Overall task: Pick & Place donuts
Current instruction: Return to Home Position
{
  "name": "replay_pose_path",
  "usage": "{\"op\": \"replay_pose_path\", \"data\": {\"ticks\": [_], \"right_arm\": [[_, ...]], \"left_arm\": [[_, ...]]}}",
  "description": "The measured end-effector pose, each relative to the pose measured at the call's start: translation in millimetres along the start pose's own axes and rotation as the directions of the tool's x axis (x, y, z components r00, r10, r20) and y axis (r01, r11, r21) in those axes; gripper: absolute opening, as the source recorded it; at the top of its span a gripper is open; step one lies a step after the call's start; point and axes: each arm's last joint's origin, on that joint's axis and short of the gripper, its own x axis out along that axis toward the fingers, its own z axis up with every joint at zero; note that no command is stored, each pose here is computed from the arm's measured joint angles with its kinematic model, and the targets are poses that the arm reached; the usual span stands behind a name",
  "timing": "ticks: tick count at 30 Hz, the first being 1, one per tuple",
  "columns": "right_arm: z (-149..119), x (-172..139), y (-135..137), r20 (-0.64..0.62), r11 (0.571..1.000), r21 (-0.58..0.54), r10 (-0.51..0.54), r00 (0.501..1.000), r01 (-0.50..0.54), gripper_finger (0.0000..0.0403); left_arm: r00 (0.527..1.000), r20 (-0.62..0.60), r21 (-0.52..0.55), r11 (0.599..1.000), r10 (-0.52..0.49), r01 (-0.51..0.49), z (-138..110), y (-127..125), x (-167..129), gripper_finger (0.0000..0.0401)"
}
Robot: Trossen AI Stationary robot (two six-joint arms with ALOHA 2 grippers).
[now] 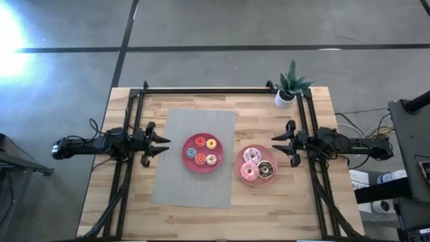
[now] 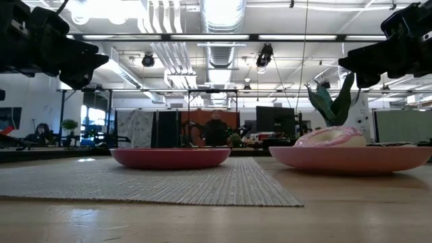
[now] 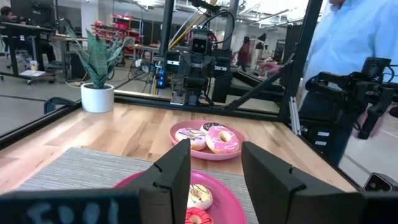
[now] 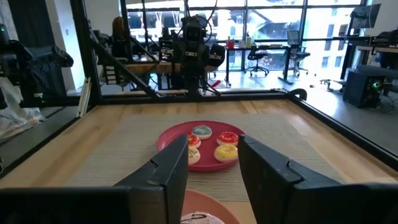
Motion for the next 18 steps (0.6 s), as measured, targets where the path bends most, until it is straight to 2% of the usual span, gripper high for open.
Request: {"op": "replay_pose_path", "data": {"ticks": [18], "right_arm": [[0.0,0.0,0.0,0.0,1.0,0.0,0.0,1.0,0.0,0.0126]], "left_arm": [[1.0,0.0,0.0,1.0,0.0,0.0,0.0,0.0,0.0,0.0117]]}}
